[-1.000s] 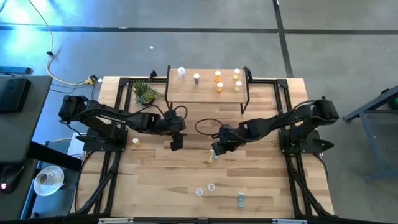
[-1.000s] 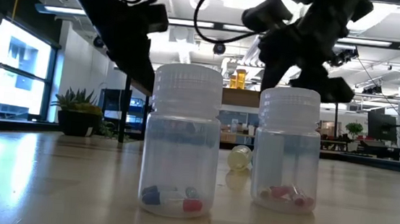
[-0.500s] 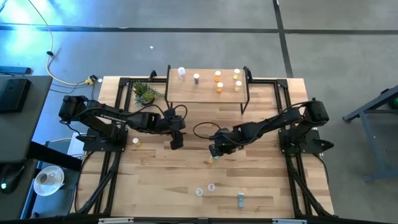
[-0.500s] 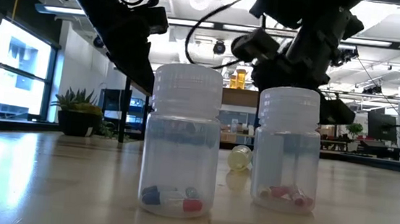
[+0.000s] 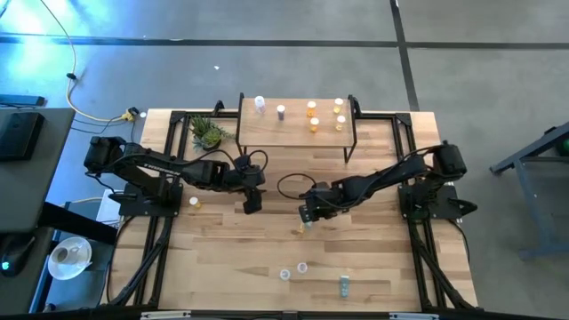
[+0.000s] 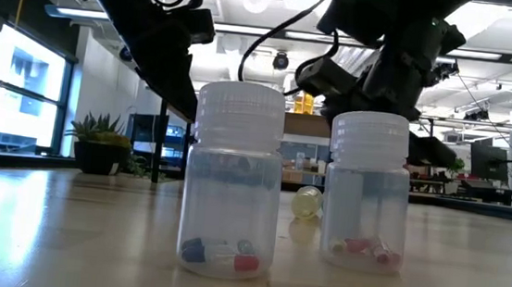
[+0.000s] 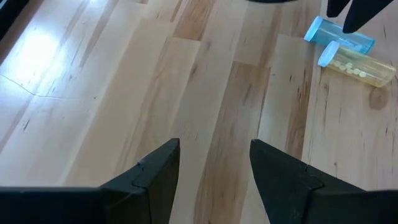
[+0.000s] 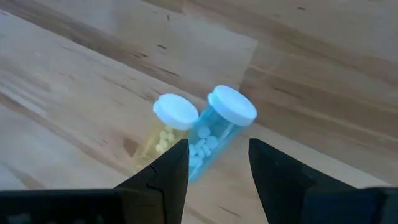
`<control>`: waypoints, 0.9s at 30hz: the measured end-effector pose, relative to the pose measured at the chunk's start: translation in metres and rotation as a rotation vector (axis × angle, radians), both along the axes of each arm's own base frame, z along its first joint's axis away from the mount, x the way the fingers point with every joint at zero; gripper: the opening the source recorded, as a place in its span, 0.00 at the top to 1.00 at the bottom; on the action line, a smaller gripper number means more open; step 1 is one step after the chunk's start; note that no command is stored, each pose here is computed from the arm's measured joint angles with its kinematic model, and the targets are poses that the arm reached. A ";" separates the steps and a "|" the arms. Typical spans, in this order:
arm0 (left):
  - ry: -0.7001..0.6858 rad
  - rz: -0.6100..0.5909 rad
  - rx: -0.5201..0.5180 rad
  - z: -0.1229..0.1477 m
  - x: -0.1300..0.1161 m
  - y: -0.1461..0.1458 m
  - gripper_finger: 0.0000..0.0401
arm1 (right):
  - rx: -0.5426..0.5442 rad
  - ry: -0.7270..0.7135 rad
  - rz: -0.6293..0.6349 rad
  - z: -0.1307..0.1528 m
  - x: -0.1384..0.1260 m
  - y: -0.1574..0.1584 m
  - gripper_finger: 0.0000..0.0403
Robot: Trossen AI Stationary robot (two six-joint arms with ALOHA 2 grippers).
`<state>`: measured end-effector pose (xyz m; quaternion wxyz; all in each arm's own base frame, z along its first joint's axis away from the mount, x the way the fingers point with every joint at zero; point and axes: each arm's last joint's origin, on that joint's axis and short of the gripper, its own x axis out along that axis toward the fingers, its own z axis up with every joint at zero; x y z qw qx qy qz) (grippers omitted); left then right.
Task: Pick and place medicine bottles onto shelf by color
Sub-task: Put the top blue pill bottle on the shelf aligned with the blue pill bottle
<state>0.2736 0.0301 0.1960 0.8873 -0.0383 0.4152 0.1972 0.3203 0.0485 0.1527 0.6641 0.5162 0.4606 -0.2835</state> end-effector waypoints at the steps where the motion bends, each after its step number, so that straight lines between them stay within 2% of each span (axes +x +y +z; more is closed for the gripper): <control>1: 0.000 0.000 0.000 0.000 0.000 0.000 0.54 | 0.001 0.001 -0.002 -0.002 0.001 0.000 0.61; 16: -0.001 0.001 0.002 0.000 0.000 0.000 0.54 | 0.022 0.063 0.000 -0.012 -0.002 0.010 0.61; 27: -0.001 0.001 0.001 0.000 0.000 0.000 0.54 | -0.013 0.114 0.035 -0.013 -0.008 0.015 0.69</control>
